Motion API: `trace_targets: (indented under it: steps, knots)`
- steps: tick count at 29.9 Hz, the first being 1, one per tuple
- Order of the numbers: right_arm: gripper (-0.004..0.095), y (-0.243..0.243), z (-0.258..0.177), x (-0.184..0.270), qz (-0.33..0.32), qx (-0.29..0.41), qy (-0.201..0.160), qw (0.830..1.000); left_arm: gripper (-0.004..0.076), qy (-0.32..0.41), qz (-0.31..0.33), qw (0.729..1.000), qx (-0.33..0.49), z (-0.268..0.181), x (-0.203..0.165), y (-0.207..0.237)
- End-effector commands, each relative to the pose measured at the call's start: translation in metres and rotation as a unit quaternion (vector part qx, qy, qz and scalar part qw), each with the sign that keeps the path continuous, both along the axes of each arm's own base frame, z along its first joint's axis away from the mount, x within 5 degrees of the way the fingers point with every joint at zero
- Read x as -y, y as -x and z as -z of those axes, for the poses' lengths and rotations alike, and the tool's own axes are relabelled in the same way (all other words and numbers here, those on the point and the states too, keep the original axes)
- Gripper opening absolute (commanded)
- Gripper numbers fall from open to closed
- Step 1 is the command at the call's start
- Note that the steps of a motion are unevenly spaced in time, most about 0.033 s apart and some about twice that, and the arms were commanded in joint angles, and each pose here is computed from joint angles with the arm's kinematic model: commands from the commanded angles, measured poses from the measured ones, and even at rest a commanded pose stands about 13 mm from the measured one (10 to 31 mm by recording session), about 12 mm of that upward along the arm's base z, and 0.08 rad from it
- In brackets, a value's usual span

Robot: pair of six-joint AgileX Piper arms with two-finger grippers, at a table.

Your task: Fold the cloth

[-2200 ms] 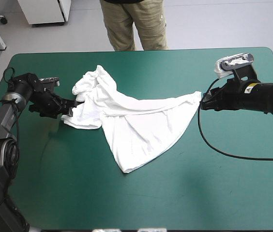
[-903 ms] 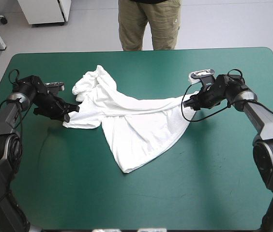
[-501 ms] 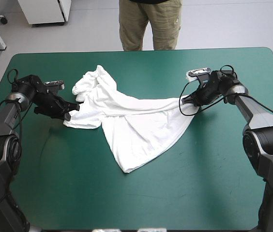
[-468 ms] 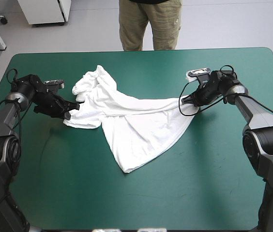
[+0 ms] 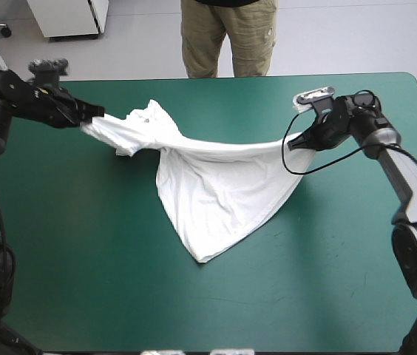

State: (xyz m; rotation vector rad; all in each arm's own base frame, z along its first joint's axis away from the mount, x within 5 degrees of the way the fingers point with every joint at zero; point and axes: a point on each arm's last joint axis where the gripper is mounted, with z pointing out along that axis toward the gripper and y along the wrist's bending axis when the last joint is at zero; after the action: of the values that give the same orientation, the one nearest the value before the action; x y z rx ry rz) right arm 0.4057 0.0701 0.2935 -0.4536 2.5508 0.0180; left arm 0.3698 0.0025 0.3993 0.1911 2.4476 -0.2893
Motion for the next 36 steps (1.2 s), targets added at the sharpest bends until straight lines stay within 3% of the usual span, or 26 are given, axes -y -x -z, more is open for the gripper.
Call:
trace_targets:
  steps: [1, 5, 9, 17, 22, 26, 29, 33, 36]
  knots:
    - [-0.0017, 0.041, -0.092, 0.018, 0.012, 0.133, 0.033, 0.991, -0.0009, 0.016, -0.004, 0.986, 0.163, -0.105, 0.007, 0.052]
    - [-0.0017, 0.088, -0.153, 0.029, 0.030, 0.234, 0.032, 0.971, -0.0009, 0.025, -0.014, 0.957, 0.287, -0.176, 0.011, 0.105]
    - [-0.0017, 0.153, -0.212, 0.039, 0.033, 0.345, 0.012, 0.938, -0.0009, 0.027, -0.018, 0.918, 0.395, -0.229, 0.016, 0.173]
    - [-0.0017, 0.306, -0.284, 0.057, 0.003, 0.535, -0.026, 0.844, -0.0009, -0.008, -0.036, 0.862, 0.506, -0.265, 0.018, 0.272]
    - [-0.0017, 0.372, -0.297, 0.064, -0.009, 0.568, -0.057, 0.821, -0.0009, -0.011, -0.042, 0.830, 0.557, -0.275, 0.020, 0.314]
    - [-0.0017, 0.397, -0.307, 0.068, -0.009, 0.569, -0.054, 0.821, -0.0009, -0.010, -0.047, 0.798, 0.601, -0.283, 0.022, 0.344]
    - [-0.0017, 0.396, -0.311, 0.068, -0.008, 0.552, -0.059, 0.832, -0.0009, -0.014, -0.048, 0.789, 0.613, -0.286, 0.022, 0.354]
    - [-0.0017, 0.370, -0.306, 0.062, -0.013, 0.501, -0.067, 0.863, -0.0009, -0.018, -0.044, 0.823, 0.566, -0.278, 0.021, 0.325]
    - [-0.0017, 0.333, -0.291, 0.053, -0.022, 0.431, -0.074, 0.899, -0.0009, -0.018, -0.044, 0.859, 0.509, -0.264, 0.018, 0.286]
